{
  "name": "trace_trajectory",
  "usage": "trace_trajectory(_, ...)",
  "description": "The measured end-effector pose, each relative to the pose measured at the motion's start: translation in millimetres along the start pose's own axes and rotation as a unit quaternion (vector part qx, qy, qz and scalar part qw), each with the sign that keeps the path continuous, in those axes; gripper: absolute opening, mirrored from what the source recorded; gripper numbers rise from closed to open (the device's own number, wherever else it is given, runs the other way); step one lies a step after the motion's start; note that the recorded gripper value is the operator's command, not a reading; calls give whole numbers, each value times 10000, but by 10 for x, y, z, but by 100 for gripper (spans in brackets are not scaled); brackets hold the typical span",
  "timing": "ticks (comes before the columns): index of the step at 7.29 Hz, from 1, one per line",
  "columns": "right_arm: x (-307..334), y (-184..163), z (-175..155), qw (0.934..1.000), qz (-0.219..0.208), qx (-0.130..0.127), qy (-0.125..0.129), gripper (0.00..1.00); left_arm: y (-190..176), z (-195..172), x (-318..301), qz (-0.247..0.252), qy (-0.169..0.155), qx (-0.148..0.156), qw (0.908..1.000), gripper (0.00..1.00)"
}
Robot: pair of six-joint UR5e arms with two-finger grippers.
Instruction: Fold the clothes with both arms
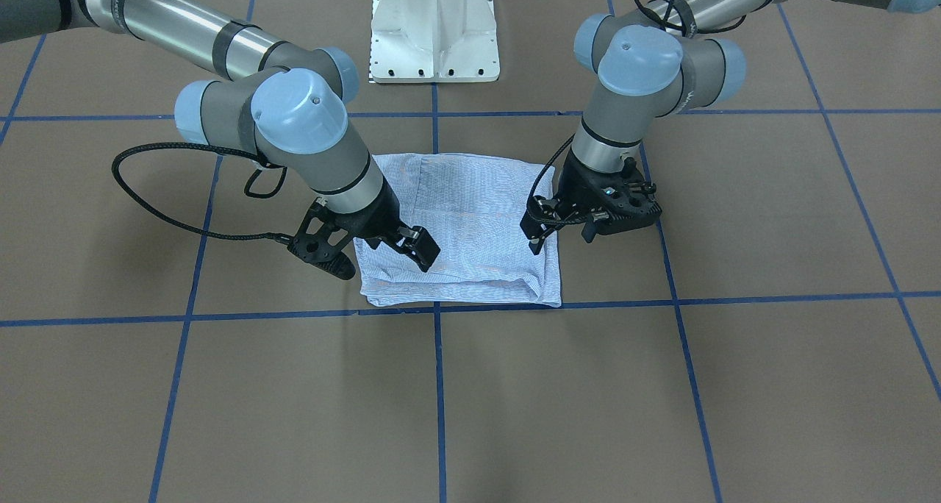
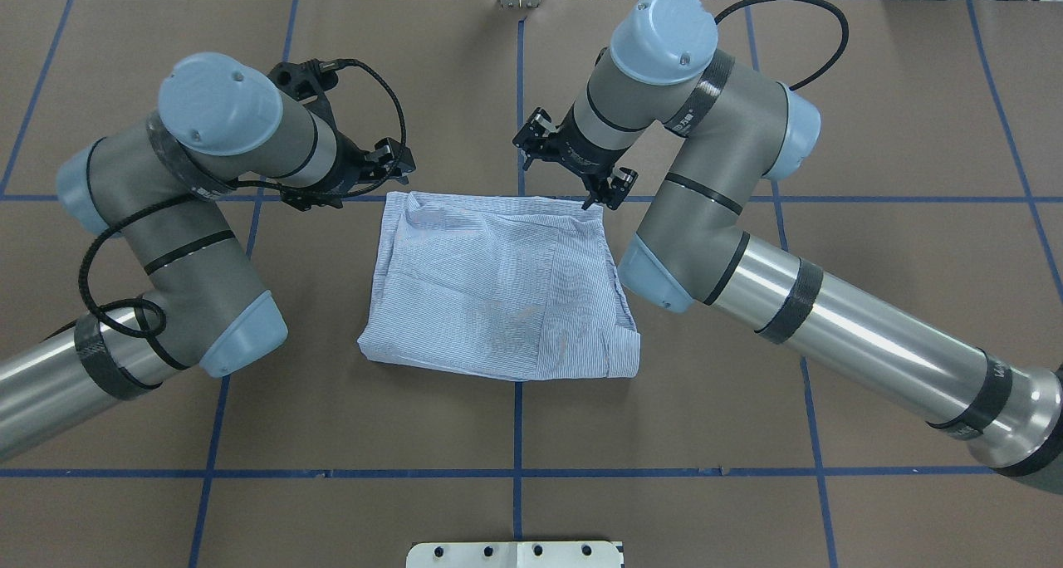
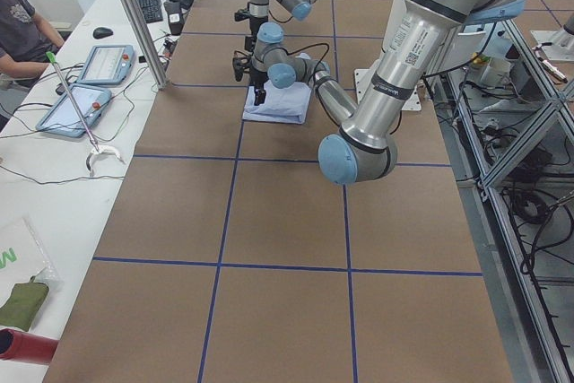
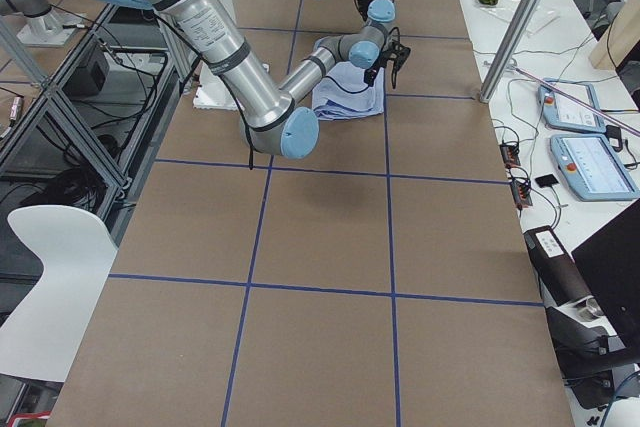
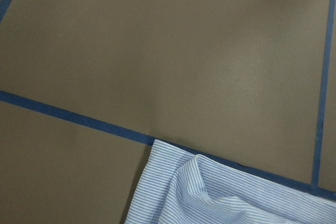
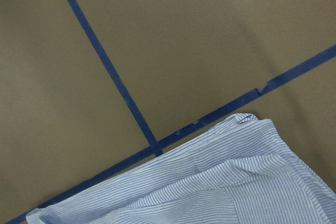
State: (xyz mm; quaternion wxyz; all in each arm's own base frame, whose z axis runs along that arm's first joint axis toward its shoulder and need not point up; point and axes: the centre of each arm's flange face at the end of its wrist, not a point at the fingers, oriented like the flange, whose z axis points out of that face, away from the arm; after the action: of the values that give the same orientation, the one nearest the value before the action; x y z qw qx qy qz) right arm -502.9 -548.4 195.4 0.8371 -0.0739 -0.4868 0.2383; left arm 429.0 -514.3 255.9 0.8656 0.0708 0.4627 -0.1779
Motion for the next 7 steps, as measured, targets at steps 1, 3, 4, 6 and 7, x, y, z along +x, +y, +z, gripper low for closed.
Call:
trace_trajectory(1, 74, -127, -100, 9997, -245, 86, -27, 100, -93, -169, -115, 200, -1, 7, 9998, 99)
trace_trajectory(3, 445, -531, -449, 9949, -930, 327, 194, 100, -292, -549, -529, 631, -5, 21, 9980, 99)
trace_trajectory(4, 696, -696, -752, 9874, -1437, 414, 513, 100, -415, -728, -768, 878, -11, 50, 9961, 99)
trace_trajectory(6, 1374, -1202, -1425, 9668, -2305, 393, 1034, 100, -807, -1085, -1408, 1607, -127, 107, 9869, 99)
trace_trajectory(7, 1819, -1533, -1673, 9586, -2600, 257, 1131, 100, -1053, -1289, -1846, 1990, -209, 94, 9797, 99)
